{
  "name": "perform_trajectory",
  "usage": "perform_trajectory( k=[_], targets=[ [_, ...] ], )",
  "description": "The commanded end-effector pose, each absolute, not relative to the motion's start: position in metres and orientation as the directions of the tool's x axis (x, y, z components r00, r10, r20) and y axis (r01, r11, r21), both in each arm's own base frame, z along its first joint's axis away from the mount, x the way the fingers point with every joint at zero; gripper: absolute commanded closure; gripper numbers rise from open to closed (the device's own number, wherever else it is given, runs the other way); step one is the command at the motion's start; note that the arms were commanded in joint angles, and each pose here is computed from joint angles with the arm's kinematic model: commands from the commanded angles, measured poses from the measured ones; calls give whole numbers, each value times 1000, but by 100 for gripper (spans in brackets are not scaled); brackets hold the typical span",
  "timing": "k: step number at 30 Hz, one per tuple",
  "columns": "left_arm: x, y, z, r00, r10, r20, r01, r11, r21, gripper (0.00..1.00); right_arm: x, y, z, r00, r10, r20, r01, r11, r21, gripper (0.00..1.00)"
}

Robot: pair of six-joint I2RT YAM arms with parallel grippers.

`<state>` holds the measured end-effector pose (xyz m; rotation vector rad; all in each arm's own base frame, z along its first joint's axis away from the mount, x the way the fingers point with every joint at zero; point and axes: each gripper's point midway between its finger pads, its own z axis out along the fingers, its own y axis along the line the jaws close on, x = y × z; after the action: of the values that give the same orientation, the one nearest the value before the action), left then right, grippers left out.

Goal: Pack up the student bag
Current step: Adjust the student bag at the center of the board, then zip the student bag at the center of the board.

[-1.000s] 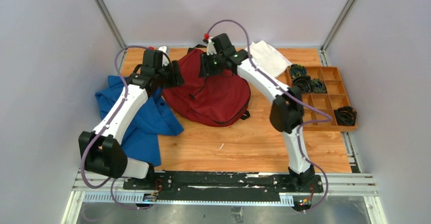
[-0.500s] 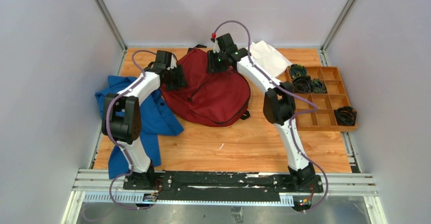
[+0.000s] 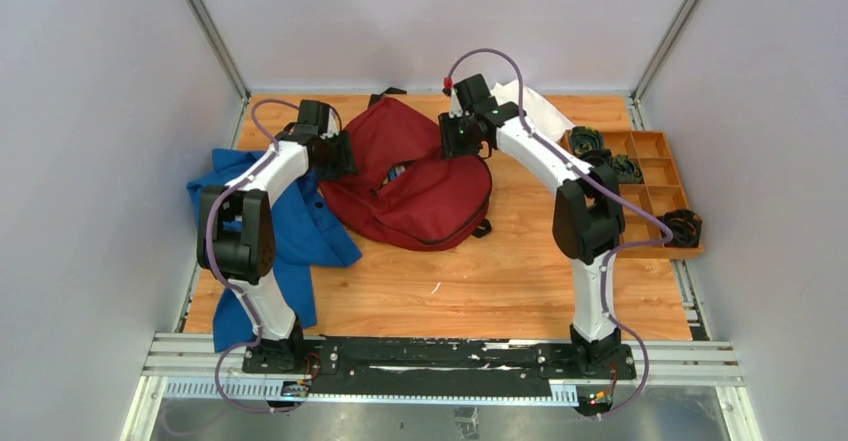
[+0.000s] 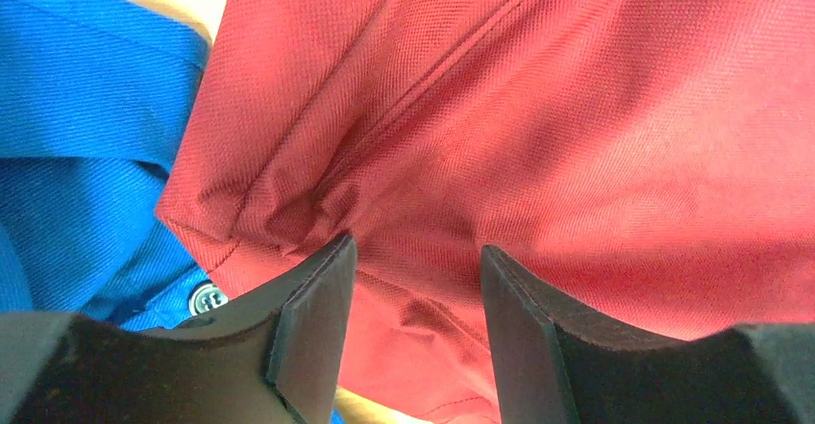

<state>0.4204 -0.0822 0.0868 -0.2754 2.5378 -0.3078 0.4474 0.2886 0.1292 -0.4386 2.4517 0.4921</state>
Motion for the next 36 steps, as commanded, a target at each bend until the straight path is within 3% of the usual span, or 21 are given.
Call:
perform_trajectory(
  k=[1, 7, 13, 20, 24, 27, 30, 36],
  targets=[
    [417, -70, 91, -825, -237, -514, -132, 964, -233, 42, 421, 275, 146, -749, -290, -596, -497, 841, 215, 62],
    [407, -76, 140, -772, -261, -580, -109, 953, -283, 42, 401, 296, 189, -687, -299, -663, -549, 811, 203, 62],
    [372, -78, 177, -675, -342, -654, -148, 931, -334, 43, 374, 377, 204, -512, -440, -738, -703, 708, 65, 60],
    [346, -92, 164, -700, -389, -599, -135, 895, -424, 49, 386, 418, 164, -588, -417, -693, -678, 722, 140, 62],
    [338, -116, 148, -755, -399, -520, -91, 849, -520, 50, 417, 397, 111, -678, -390, -623, -585, 799, 137, 71],
    [336, -120, 141, -757, -413, -506, -93, 835, -542, 46, 417, 381, 89, -748, -359, -559, -537, 822, 191, 69],
    [338, -123, 142, -745, -431, -509, -86, 819, -568, 43, 404, 382, 106, -746, -356, -563, -558, 795, 236, 69],
    [347, -125, 140, -746, -443, -497, -102, 814, -573, 44, 389, 382, 162, -653, -349, -672, -626, 748, 220, 68]
  ],
)
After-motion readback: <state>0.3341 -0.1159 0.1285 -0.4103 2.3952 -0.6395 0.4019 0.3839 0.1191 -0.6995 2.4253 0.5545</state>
